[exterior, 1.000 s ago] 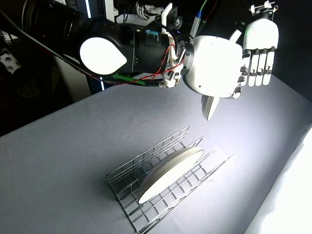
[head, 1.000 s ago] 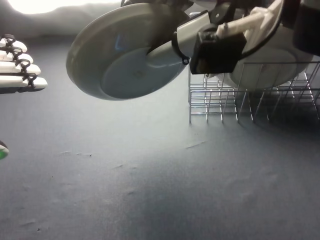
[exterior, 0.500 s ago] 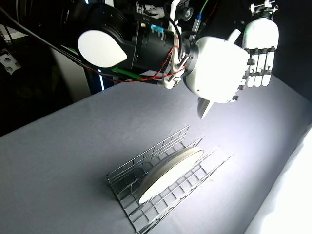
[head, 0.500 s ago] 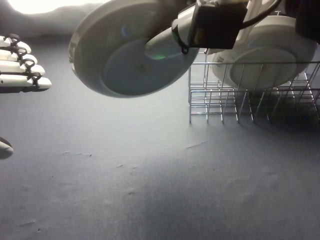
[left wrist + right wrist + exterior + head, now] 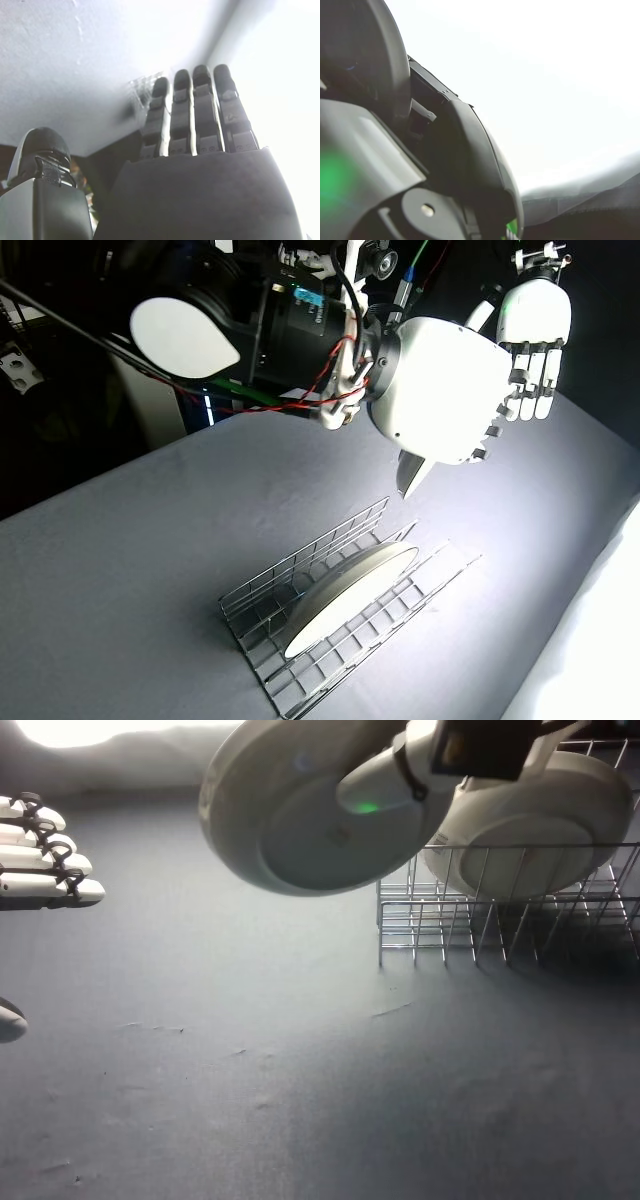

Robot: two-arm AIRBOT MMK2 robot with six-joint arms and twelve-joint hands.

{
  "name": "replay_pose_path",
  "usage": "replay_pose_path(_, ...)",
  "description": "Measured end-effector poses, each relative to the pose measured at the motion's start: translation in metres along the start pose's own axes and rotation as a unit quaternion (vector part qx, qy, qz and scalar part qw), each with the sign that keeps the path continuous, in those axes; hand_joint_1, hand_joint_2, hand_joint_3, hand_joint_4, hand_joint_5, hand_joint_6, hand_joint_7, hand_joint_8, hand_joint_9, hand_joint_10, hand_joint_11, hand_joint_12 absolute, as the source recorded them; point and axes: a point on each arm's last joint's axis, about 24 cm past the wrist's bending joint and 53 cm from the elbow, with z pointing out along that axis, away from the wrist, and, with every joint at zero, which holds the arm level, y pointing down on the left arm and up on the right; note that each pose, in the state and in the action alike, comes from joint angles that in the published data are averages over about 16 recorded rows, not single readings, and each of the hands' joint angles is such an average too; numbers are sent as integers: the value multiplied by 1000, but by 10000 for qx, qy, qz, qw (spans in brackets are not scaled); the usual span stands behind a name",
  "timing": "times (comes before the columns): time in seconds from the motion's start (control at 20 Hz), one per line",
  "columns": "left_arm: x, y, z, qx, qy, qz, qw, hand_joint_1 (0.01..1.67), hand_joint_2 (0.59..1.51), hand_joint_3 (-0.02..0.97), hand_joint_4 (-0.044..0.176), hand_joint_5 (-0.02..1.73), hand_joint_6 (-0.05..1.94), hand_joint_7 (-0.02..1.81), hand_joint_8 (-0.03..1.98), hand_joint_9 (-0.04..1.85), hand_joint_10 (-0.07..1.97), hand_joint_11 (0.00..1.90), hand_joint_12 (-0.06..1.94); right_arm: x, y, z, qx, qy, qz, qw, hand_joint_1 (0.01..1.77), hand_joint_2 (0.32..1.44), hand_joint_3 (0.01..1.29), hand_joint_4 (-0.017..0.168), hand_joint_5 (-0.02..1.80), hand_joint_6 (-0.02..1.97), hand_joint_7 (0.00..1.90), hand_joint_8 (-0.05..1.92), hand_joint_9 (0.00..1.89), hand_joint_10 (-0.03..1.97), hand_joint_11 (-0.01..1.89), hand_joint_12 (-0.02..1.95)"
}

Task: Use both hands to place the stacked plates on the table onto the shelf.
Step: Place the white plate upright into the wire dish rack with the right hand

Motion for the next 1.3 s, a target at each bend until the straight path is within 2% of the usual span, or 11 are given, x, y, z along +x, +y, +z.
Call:
replay_pose_path(0.45, 1, -1, 2, 35, 27, -23, 10000, 16, 1069, 11, 1, 163, 8, 170, 4, 156, 8, 16, 259, -26, 1, -27, 55, -283, -5, 9996, 1368, 1021, 13, -8, 857, 1062, 980, 916, 973, 1111, 761, 1230)
replay_pose_path(0.9, 2, -4, 4, 78, 37, -11, 10000, 15, 1069, 12, 1, 170, 8, 179, 3, 161, 7, 16, 276, -46, -13, -53, 216, -525, -21, 9984, 1368, 1021, 13, -8, 858, 1058, 982, 907, 972, 1115, 755, 1229)
replay_pose_path(1.3, 3, -8, 6, 125, 45, 8, 9999, 15, 1068, 12, 1, 183, 8, 191, 3, 174, 7, 16, 318, -56, -26, -65, 310, -655, -91, 9973, 1368, 1022, 13, -8, 862, 1058, 986, 887, 968, 1111, 746, 1235)
